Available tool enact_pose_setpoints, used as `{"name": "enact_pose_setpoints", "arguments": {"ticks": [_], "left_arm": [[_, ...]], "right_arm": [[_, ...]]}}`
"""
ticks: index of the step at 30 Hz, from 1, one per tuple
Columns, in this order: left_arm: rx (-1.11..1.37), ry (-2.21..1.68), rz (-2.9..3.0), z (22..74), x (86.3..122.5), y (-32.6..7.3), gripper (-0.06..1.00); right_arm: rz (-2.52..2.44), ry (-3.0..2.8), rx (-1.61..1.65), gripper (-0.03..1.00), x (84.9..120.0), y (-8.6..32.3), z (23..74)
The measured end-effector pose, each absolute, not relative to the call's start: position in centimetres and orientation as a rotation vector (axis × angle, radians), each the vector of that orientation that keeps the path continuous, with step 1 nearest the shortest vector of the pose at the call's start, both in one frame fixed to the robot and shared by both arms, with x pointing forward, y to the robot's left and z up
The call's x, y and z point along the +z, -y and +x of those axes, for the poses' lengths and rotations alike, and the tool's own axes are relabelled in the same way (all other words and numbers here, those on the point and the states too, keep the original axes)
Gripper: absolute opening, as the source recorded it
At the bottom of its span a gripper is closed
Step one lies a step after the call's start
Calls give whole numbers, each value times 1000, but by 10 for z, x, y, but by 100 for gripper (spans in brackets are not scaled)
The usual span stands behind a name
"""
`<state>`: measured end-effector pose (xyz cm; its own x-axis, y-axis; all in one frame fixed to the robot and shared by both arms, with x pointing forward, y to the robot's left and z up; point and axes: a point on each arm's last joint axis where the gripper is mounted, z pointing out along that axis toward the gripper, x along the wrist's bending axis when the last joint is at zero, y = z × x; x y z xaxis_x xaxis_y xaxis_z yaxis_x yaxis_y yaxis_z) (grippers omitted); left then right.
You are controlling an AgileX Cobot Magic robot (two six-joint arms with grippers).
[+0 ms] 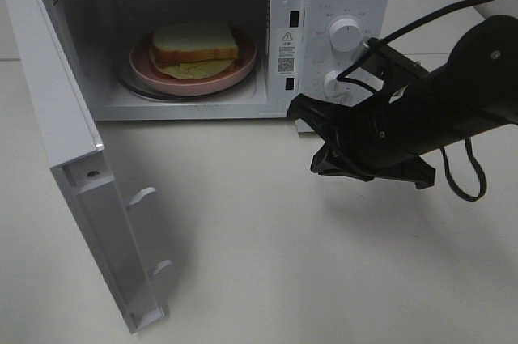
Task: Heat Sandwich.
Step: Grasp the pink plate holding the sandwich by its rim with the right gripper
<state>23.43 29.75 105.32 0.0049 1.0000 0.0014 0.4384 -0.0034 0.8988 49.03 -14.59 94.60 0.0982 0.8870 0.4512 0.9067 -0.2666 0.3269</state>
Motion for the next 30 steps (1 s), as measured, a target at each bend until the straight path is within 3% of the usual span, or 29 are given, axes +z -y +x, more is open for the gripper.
{"name": "enact_pose_setpoints", "arguments": {"ticks": [15, 30], "left_arm": [[958, -1530, 1539, 234, 1053, -298, 99], [958, -1530, 1539, 234, 1053, -298, 99]], "right_arm": [[-1868, 2445, -581, 9, 976, 151, 475], [-625, 3112, -389, 11, 988, 154, 472]]}}
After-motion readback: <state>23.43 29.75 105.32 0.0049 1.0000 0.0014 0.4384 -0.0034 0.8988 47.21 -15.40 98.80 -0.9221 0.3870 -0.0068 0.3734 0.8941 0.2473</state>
